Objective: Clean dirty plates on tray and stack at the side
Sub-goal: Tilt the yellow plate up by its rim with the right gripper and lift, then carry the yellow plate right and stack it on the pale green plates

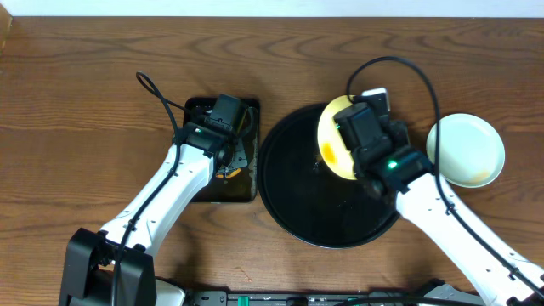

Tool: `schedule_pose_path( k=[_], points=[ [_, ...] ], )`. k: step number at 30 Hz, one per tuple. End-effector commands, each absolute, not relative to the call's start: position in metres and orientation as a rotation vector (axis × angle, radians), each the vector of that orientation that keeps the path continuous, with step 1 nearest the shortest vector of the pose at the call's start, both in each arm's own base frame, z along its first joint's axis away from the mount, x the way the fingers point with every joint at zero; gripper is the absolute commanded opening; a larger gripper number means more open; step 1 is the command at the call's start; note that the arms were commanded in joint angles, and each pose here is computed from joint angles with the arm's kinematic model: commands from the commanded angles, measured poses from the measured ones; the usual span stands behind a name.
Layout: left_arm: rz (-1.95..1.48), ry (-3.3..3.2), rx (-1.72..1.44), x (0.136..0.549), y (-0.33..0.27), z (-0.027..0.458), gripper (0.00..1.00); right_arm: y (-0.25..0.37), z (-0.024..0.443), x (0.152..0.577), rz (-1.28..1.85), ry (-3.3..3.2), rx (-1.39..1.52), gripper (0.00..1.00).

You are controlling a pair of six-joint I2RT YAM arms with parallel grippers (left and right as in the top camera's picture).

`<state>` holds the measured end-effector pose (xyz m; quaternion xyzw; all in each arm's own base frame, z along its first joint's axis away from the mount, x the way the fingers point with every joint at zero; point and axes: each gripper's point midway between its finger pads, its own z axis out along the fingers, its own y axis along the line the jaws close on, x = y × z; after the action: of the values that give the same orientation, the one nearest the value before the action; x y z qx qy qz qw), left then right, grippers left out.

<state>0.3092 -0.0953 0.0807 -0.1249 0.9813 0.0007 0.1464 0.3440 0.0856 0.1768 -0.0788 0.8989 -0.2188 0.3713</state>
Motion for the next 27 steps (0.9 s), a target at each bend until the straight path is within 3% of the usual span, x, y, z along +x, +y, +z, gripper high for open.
schedule_pose_path(
  k=[1, 21, 27],
  points=[
    [0.04, 2.827, -0.343, 0.31, -0.09, 0.078, 0.09, 0.075, 0.21, 0.341, -0.758, 2.147, -0.151, 0.01],
    [0.041, 2.827, -0.342, 0.31, -0.09, 0.078, 0.09, 0.07, 0.232, 0.337, -0.877, 2.028, -0.084, 0.01],
    [0.088, 2.814, -0.052, 0.32, -0.091, 0.078, 0.08, 0.069, 0.209, 0.338, -0.711, 2.138, 0.01, 0.01]
  ],
)
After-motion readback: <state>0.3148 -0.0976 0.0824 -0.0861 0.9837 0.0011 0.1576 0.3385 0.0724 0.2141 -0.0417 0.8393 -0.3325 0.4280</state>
